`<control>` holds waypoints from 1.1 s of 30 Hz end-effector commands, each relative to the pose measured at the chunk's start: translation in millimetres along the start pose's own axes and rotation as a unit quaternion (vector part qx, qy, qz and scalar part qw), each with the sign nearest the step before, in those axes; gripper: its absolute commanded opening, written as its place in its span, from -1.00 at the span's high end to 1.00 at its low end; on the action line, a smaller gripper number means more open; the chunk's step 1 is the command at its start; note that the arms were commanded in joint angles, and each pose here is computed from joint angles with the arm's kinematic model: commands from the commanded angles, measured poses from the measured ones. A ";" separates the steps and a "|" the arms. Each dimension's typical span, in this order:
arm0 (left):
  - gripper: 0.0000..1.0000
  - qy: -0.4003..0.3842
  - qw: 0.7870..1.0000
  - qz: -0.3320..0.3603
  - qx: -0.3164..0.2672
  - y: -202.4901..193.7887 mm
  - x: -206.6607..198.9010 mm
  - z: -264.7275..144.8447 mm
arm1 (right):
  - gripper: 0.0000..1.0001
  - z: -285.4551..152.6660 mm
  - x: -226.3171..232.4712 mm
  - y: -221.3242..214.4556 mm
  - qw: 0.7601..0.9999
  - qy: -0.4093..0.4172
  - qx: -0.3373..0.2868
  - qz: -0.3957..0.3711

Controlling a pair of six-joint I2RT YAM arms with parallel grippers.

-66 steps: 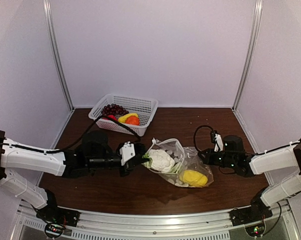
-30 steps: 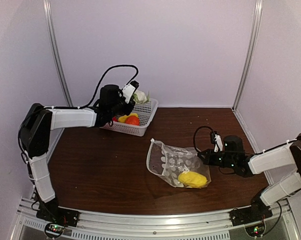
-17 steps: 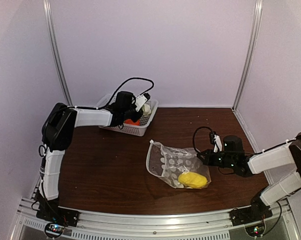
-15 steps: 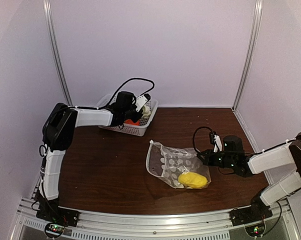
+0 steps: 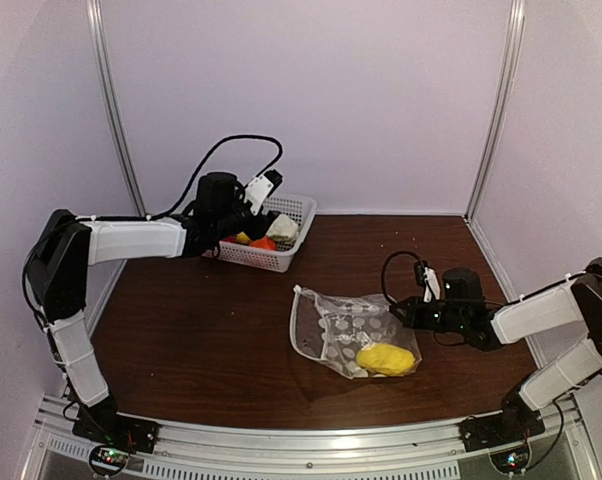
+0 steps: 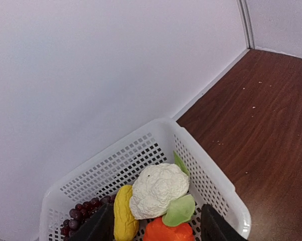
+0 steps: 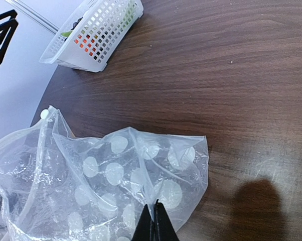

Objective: Open the zip-top bag and remove the fake food

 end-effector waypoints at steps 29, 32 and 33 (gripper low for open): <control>-0.06 -0.293 0.949 0.008 -0.113 -71.6 -171.1 -158.4 | -0.58 -67.3 8.2 0.0 0.999 -0.046 0.001 0.007; -0.05 -0.305 0.945 0.011 -0.119 -72.8 -179.8 -153.5 | -0.53 -76.2 5.7 -13.9 0.999 -0.034 0.004 0.021; -0.05 -0.310 0.943 0.011 -0.119 -73.8 -183.4 -151.4 | -0.52 -77.9 3.1 -19.1 0.999 -0.038 0.011 0.024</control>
Point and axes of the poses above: each gripper's point midway between its finger pads, its own z axis out along the fingers, its own x axis along the line the jaws close on, y = z × x, the point moved 7 cm from there along -z, back along the fingers
